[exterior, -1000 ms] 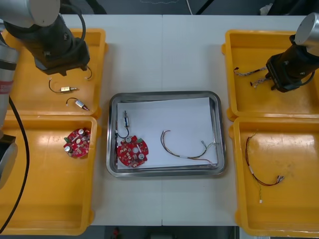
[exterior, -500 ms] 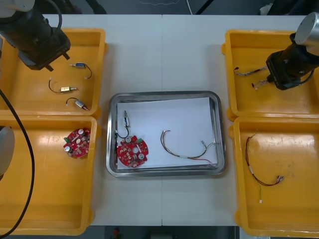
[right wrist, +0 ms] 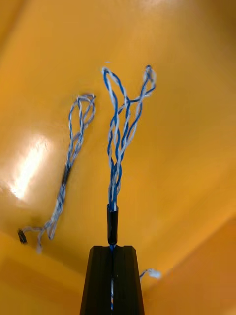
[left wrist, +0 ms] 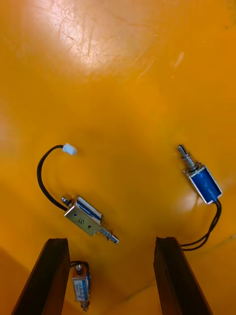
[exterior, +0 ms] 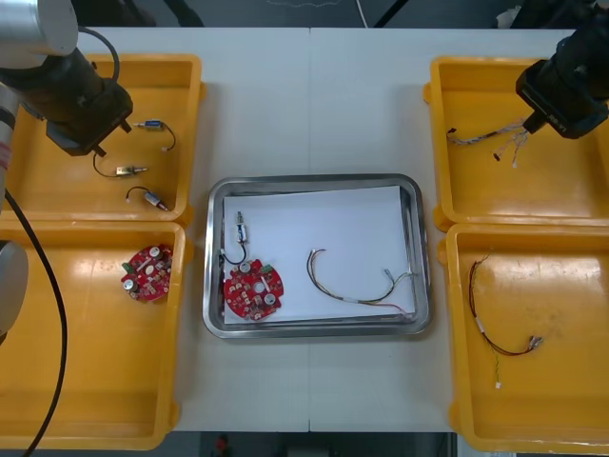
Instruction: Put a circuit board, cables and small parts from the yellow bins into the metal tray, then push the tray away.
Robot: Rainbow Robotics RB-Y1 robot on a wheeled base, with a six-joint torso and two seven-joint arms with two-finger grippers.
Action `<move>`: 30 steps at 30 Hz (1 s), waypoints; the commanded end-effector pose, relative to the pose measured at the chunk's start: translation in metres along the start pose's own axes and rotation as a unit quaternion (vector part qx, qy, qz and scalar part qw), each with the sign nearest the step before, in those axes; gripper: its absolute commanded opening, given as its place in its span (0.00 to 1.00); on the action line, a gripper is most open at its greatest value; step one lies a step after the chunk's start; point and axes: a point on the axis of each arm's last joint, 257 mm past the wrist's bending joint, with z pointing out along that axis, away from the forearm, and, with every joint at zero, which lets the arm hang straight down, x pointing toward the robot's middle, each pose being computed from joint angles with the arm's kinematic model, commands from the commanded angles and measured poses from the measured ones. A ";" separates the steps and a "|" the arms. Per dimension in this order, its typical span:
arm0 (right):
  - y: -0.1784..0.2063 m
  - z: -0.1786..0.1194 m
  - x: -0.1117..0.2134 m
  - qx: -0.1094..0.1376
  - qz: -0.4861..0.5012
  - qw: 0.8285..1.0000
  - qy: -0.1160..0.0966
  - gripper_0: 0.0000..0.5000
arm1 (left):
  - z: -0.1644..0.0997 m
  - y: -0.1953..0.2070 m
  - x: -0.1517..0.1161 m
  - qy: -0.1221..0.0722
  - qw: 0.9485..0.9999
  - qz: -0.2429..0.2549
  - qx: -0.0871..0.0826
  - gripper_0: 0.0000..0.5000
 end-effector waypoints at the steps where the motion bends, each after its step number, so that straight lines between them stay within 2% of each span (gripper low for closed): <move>1: -0.015 -0.044 -0.019 0.003 -0.038 0.999 -0.021 0.00 | -0.011 -0.012 -0.026 -0.033 0.999 -0.012 0.010 1.00; 6: -0.026 -0.065 -0.006 0.010 -0.105 0.994 -0.027 0.00 | 0.005 -0.004 -0.020 -0.029 1.000 -0.009 0.002 1.00; 11: -0.017 -0.083 -0.003 -0.025 -0.177 0.981 -0.071 0.00 | 0.022 0.004 -0.011 -0.030 1.000 0.002 -0.008 1.00; 13: -0.012 -0.093 0.003 -0.045 -0.216 0.971 -0.091 0.00 | 0.027 0.006 -0.008 -0.029 1.000 0.006 -0.009 1.00; 14: -0.012 -0.094 0.004 -0.046 -0.224 0.969 -0.095 0.00 | 0.028 0.006 -0.007 -0.029 1.000 0.006 -0.008 1.00; 17: -0.009 -0.109 0.016 -0.068 -0.270 0.952 -0.126 0.00 | 0.035 0.012 -0.002 -0.026 0.999 0.010 -0.016 1.00; 20: -0.008 -0.115 0.028 -0.082 -0.298 0.942 -0.134 0.00 | 0.039 0.015 -0.001 -0.025 1.000 0.009 -0.016 1.00; 25: -0.010 -0.120 0.067 -0.088 -0.392 0.905 -0.139 0.00 | 0.048 0.021 0.000 -0.028 0.999 0.011 -0.016 1.00; 27: -0.010 -0.122 0.084 -0.087 -0.432 0.887 -0.138 0.00 | 0.049 0.020 0.001 -0.030 0.999 0.013 -0.015 1.00; 29: -0.009 -0.125 0.106 -0.091 -0.481 0.862 -0.133 0.00 | 0.052 0.022 0.001 -0.030 0.999 0.012 -0.013 1.00; 30: -0.007 -0.127 0.112 -0.095 -0.491 0.856 -0.132 0.00 | 0.053 0.022 0.001 -0.031 0.999 0.013 -0.012 1.00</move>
